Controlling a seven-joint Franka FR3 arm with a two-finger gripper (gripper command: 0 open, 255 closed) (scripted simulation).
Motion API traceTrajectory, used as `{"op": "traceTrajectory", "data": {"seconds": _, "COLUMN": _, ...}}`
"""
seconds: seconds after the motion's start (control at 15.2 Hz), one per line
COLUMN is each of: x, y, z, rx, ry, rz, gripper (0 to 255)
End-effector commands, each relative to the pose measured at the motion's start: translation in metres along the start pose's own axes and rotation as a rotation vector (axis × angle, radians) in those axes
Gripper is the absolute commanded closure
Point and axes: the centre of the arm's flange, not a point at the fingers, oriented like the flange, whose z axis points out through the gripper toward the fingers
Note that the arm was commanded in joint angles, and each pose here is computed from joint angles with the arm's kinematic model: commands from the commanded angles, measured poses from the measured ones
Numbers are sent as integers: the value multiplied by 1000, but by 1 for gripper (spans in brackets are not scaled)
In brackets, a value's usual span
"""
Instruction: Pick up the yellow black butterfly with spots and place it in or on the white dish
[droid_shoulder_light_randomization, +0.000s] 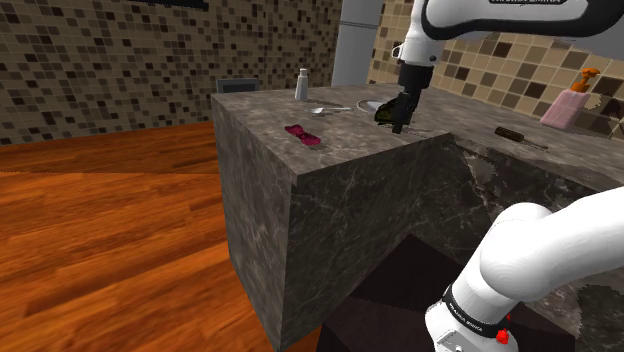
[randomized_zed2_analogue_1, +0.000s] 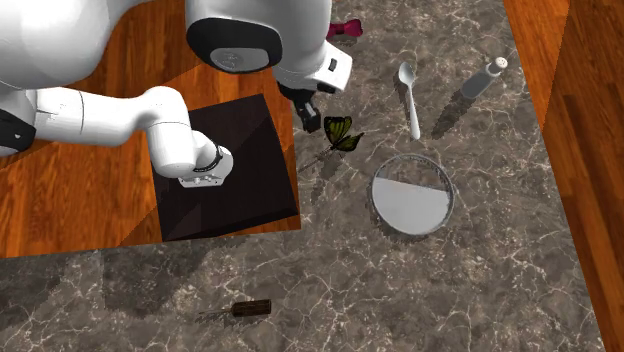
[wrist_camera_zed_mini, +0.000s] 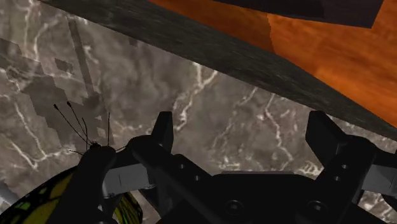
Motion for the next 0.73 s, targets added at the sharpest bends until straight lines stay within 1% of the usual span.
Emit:
{"op": "traceTrajectory", "data": {"seconds": 0.0, "x": 7, "y": 24, "z": -5, "rx": -15, "ry": -51, "rz": -53, "gripper": 0}}
{"op": "traceTrajectory", "data": {"seconds": 0.4, "x": 42, "y": 91, "z": -16, "rx": -60, "ry": -197, "rz": -204, "gripper": 0}}
{"op": "traceTrajectory", "data": {"seconds": 0.46, "x": 46, "y": 97, "z": -17, "rx": -64, "ry": -212, "rz": -219, "gripper": 0}}
{"op": "traceTrajectory", "data": {"seconds": 0.66, "x": 43, "y": 98, "z": -2, "rx": -64, "ry": -212, "rz": -219, "gripper": 0}}
